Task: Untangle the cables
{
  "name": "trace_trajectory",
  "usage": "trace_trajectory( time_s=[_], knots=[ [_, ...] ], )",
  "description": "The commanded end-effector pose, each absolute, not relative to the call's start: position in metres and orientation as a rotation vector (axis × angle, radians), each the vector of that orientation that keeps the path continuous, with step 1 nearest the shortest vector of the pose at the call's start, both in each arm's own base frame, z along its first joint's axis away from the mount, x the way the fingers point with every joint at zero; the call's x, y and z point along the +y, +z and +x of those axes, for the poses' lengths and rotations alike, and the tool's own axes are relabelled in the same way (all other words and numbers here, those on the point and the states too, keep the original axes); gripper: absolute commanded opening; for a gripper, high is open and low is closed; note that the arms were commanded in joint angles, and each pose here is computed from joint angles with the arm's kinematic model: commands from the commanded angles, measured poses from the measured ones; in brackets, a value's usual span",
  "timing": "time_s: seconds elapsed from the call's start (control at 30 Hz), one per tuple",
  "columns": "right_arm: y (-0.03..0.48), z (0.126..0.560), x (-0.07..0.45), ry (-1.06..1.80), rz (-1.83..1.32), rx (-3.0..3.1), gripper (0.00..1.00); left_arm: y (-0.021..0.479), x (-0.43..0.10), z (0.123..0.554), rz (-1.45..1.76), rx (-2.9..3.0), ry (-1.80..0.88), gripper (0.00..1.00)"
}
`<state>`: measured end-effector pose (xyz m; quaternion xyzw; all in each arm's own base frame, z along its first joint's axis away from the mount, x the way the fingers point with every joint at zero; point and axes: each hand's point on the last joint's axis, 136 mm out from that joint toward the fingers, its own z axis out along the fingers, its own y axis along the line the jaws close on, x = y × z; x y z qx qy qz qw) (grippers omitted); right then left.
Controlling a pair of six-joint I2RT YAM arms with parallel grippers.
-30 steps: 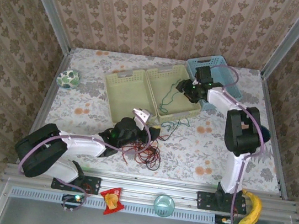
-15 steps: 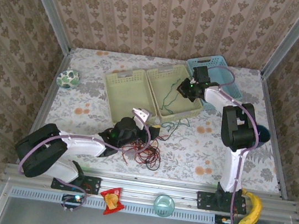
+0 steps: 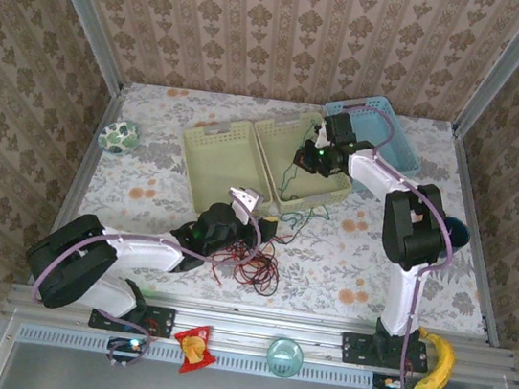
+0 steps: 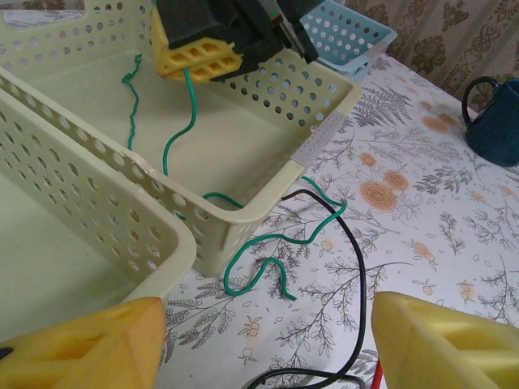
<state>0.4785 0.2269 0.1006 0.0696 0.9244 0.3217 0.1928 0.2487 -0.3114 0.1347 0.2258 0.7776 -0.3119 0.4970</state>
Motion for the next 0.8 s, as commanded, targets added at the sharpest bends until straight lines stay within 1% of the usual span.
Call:
trace_trajectory(
  time_s=[0.0, 0.23, 0.33, 0.4, 0.47, 0.5, 0.53, 0.6, 0.73, 0.77],
  knots=[
    [0.074, 0.465, 0.234, 0.965, 0.164, 2.699, 0.0, 0.141, -0.315, 0.252, 0.529, 1.87, -0.776, 0.68],
    [0.064, 0.476, 0.242, 0.994, 0.17, 2.759, 0.0, 0.144, -0.315, 0.254, 0.523, 1.865, -0.766, 0.68],
    [0.067, 0.48, 0.243, 0.991, 0.173, 2.749, 0.0, 0.144, -0.314, 0.255, 0.519, 1.864, -0.761, 0.68],
    [0.079, 0.482, 0.242, 0.989, 0.167, 2.718, 0.16, 0.144, -0.314, 0.254, 0.523, 1.864, -0.762, 0.68],
    [0.104, 0.484, 0.239, 0.975, 0.147, 2.644, 0.43, 0.145, -0.315, 0.254, 0.524, 1.862, -0.759, 0.68],
    [0.115, 0.485, 0.235, 0.955, 0.144, 2.609, 0.48, 0.145, -0.315, 0.255, 0.525, 1.862, -0.757, 0.68],
    [0.13, 0.484, 0.232, 0.937, 0.135, 2.568, 0.52, 0.147, -0.315, 0.255, 0.527, 1.857, -0.758, 0.68],
    [0.153, 0.48, 0.223, 0.899, 0.131, 2.511, 0.54, 0.148, -0.315, 0.255, 0.532, 1.851, -0.755, 0.68],
    [0.184, 0.458, 0.206, 0.844, 0.131, 2.447, 0.55, 0.152, -0.316, 0.253, 0.555, 1.841, -0.749, 0.68],
    [0.185, 0.448, 0.201, 0.829, 0.144, 2.448, 0.55, 0.152, -0.316, 0.253, 0.56, 1.84, -0.749, 0.68]
  ],
)
